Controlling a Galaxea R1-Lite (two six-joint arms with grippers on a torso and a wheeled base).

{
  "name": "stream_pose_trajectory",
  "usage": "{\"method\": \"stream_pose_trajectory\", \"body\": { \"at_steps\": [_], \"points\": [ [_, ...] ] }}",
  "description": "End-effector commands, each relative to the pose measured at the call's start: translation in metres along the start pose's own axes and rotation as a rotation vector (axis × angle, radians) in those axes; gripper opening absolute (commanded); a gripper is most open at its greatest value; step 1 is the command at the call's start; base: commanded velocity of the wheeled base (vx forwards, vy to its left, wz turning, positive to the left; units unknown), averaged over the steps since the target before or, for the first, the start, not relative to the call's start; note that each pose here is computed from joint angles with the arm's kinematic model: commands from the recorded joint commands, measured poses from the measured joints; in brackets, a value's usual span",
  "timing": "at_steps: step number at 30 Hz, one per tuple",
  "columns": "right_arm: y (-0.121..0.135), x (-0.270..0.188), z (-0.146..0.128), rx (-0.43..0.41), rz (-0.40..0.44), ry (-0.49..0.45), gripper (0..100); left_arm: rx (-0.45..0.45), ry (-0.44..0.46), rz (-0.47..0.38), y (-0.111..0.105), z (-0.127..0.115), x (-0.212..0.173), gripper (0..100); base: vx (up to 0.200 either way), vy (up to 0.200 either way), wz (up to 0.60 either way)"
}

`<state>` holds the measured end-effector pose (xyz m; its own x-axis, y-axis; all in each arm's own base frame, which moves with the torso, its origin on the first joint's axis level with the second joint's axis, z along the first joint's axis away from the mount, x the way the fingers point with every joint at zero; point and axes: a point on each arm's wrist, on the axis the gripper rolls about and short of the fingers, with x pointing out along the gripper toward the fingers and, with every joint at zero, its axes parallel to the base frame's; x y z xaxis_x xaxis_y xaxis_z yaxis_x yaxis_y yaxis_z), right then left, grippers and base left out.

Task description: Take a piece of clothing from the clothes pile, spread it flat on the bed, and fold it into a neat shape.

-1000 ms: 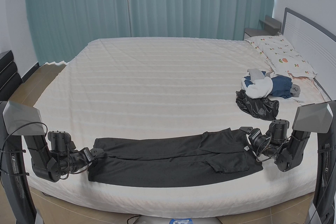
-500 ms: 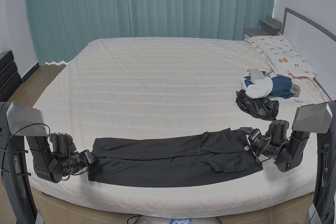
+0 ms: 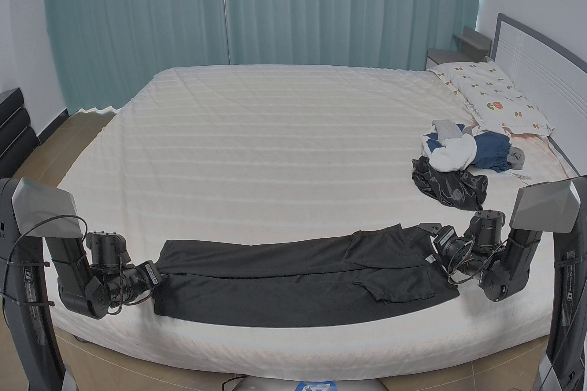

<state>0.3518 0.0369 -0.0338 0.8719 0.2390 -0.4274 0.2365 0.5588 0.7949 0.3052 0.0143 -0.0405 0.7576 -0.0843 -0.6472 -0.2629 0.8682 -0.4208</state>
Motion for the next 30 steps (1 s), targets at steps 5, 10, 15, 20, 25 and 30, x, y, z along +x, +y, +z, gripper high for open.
{"method": "stream_pose_trajectory", "body": {
  "at_steps": [5,10,15,20,25,30],
  "points": [
    [0.000,0.000,0.000,0.000,0.001,0.002,100,0.000,-0.002,0.002,0.001,0.000,0.000,100,0.000,0.000,0.00],
    [0.000,-0.001,0.003,0.001,0.017,-0.015,100,-0.034,-0.044,-0.003,0.005,0.015,-0.014,100,0.000,0.000,0.00],
    [-0.003,-0.004,0.017,0.014,0.024,-0.063,100,-0.037,-0.027,-0.086,-0.004,0.025,-0.029,100,0.000,0.000,0.00],
    [-0.009,-0.004,0.021,0.020,0.013,-0.074,100,-0.019,0.054,-0.143,-0.016,0.030,-0.021,100,0.000,0.000,0.00],
    [-0.012,-0.001,0.018,0.020,0.002,-0.067,100,0.019,0.127,-0.196,-0.022,0.032,-0.009,100,0.000,0.000,0.00],
    [-0.013,0.000,0.017,0.019,0.003,-0.064,100,0.181,0.178,-0.172,-0.018,0.025,0.008,100,0.000,0.000,0.00]
  ]
}}
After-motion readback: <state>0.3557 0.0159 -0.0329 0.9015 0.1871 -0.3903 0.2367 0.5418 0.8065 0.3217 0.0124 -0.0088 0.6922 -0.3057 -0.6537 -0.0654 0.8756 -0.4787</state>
